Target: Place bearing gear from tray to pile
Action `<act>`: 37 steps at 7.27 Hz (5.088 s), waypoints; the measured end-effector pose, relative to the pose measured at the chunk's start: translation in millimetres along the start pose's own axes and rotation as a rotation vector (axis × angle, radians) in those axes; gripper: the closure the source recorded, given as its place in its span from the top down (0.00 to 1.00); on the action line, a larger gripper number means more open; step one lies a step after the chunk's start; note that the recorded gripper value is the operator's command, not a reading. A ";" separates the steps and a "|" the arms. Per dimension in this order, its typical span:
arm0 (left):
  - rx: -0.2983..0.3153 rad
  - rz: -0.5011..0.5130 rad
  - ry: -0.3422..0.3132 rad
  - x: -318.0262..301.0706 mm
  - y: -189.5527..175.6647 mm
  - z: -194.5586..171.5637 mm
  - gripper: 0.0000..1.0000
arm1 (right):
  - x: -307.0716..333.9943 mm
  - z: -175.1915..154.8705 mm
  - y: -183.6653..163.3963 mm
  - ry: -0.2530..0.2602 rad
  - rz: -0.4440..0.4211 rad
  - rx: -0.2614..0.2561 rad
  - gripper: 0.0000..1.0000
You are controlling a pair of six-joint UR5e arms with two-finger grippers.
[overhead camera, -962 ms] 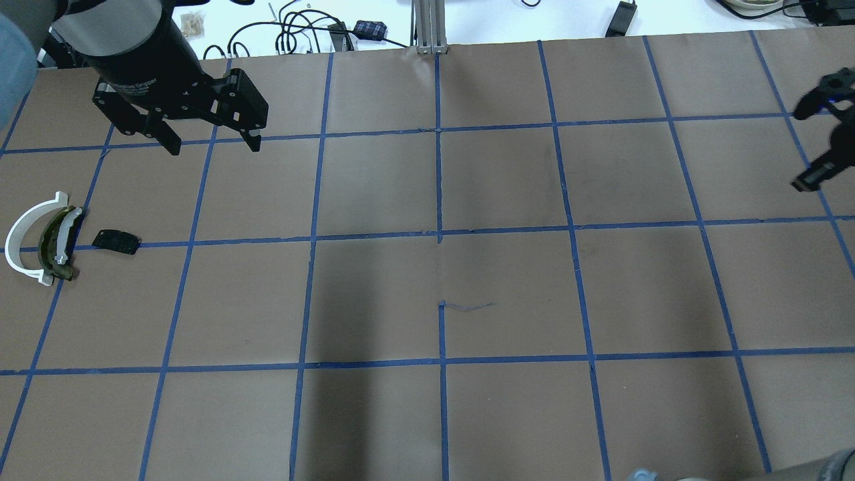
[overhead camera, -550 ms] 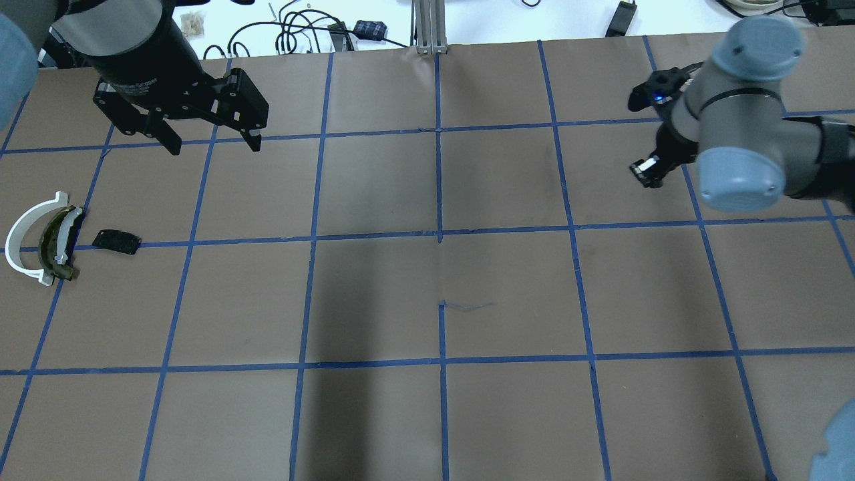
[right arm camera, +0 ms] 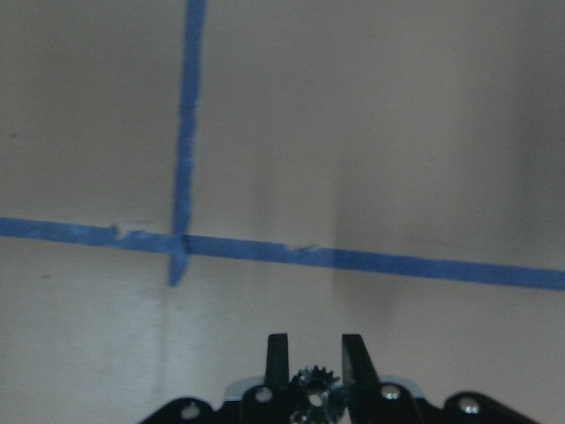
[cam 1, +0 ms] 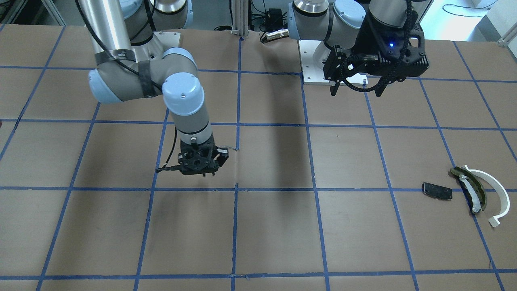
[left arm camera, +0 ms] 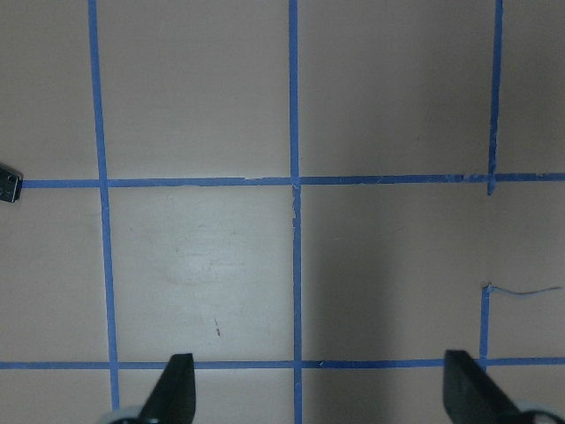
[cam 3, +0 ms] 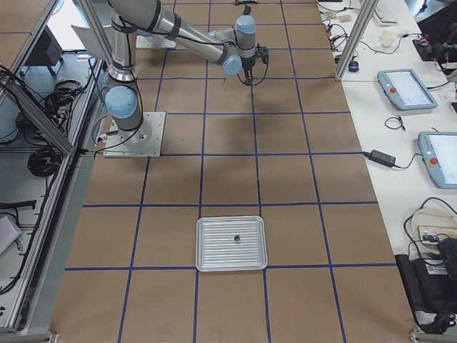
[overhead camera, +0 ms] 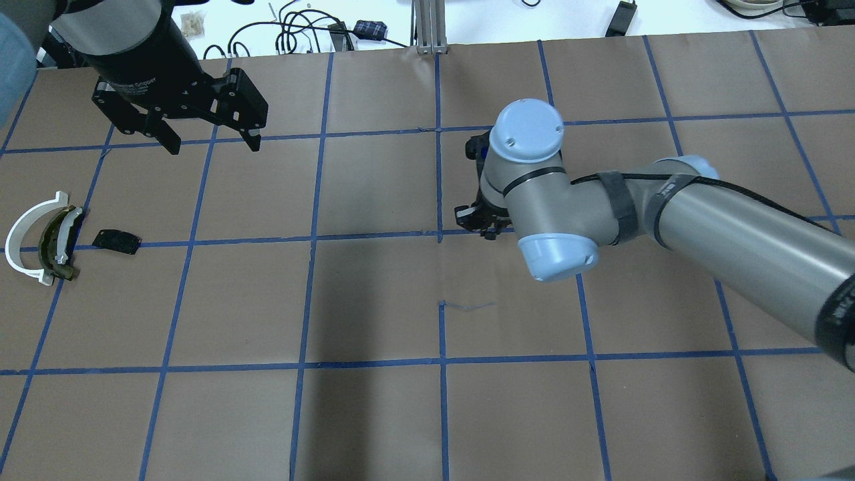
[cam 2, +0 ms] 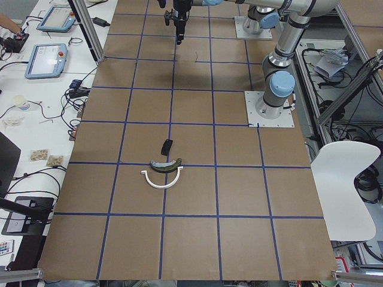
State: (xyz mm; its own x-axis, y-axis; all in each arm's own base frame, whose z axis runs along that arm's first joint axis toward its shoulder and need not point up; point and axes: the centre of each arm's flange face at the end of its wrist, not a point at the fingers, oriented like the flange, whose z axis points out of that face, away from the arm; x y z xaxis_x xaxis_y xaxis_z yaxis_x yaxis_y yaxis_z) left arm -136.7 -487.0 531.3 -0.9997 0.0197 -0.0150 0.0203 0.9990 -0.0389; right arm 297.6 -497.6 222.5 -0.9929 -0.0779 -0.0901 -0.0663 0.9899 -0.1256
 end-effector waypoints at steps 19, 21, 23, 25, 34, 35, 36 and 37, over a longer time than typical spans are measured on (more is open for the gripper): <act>-0.055 -0.053 0.040 235.7 2.1 296.8 1.00 | 805.7 -37.8 107.2 0.124 -0.117 -0.040 0.99; -0.095 -0.062 0.015 239.1 2.0 325.6 1.00 | 796.9 -28.3 98.1 0.111 -0.141 -0.046 0.52; -0.118 -0.066 0.005 243.1 -1.7 351.7 0.93 | 794.6 -29.1 96.5 0.130 -0.155 -0.092 0.16; -0.118 -0.069 0.006 250.8 -0.3 364.6 0.79 | 789.3 -29.2 94.3 0.127 -0.169 -0.144 0.00; -0.093 -0.056 0.015 256.6 4.3 350.0 0.00 | 518.0 -206.5 -14.7 0.136 -0.169 -0.255 0.00; -0.083 -0.056 0.020 254.0 1.2 344.1 0.00 | 476.0 -209.6 -20.0 0.125 -0.119 -0.283 0.00; -0.070 -0.054 0.025 242.9 -4.6 333.6 0.00 | 448.6 -209.4 -23.2 0.120 -0.086 -0.299 0.00; -0.063 -0.059 0.028 215.0 -16.9 316.8 0.00 | 426.6 -204.8 -26.8 0.116 -0.058 -0.309 0.00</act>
State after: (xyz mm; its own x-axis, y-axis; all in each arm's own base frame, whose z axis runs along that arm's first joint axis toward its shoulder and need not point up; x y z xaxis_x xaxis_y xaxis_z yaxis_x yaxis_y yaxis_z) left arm -347.5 -512.0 212.1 -0.9991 -0.0392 0.0137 -0.0388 0.9989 0.0245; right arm -144.5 -533.1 389.7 -0.9901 -0.1384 0.0241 -0.1319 0.9748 0.1797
